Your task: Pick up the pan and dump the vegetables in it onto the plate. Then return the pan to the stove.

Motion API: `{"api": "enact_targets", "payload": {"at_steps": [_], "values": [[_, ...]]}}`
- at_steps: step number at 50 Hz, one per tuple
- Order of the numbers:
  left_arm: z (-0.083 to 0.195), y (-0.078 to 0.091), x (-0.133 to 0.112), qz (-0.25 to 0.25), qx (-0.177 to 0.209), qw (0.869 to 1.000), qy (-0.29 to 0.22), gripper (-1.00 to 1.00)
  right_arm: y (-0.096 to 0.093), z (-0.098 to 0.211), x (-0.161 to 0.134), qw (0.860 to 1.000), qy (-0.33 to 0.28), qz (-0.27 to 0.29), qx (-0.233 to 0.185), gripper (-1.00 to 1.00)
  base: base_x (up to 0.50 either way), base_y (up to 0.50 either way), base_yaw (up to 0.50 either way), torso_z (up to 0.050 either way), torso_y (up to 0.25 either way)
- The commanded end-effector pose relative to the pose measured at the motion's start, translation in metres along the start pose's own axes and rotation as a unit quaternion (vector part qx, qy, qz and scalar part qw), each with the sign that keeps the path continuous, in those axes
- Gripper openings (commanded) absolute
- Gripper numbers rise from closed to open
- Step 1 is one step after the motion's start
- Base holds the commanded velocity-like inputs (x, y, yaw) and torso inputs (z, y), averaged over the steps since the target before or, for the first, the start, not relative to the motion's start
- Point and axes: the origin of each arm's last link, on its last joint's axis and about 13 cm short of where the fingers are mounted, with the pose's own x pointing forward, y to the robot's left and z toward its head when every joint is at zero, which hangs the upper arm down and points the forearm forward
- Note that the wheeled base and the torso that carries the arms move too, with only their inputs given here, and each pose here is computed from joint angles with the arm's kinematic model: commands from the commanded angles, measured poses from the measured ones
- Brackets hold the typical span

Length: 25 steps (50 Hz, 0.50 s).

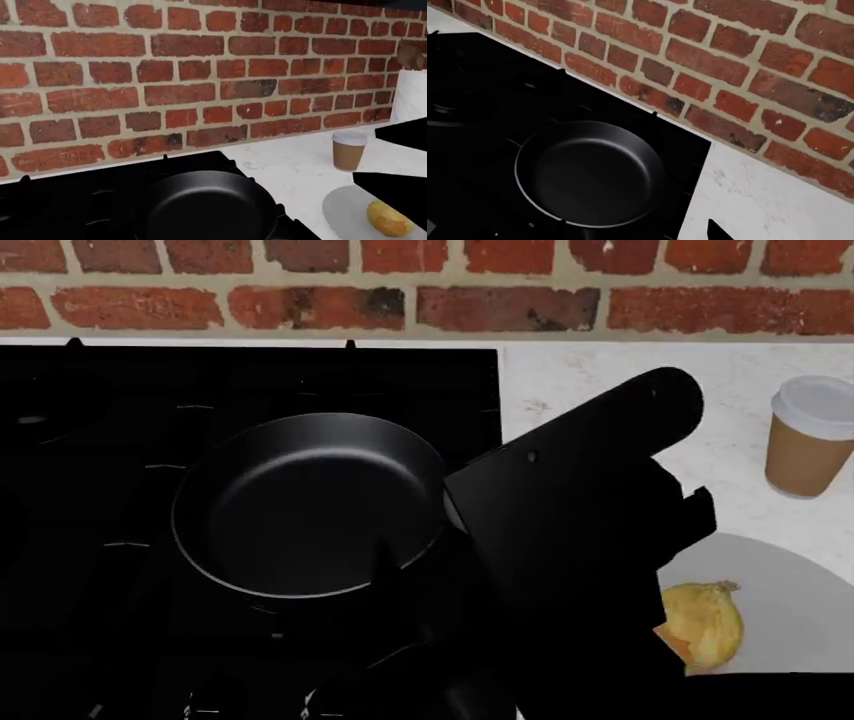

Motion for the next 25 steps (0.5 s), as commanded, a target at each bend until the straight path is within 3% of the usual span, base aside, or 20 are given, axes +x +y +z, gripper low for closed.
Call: {"api": "enact_targets", "payload": {"at_steps": [1, 25], "values": [[0.006, 0.000, 0.001, -0.006, -0.009, 1.000, -0.019, 1.00, 0.003, 0.011, -0.042, 0.998, -0.048, -0.028, 0.000, 1.00, 0.00, 0.00, 0.00, 0.000, 0.000], [0.016, -0.006, -0.006, -0.014, 0.000, 0.999, -0.037, 1.00, -0.013, 0.020, -0.082, 0.994, -0.060, -0.096, 0.004, 1.00, 0.00, 0.00, 0.00, 0.000, 0.000]]}}
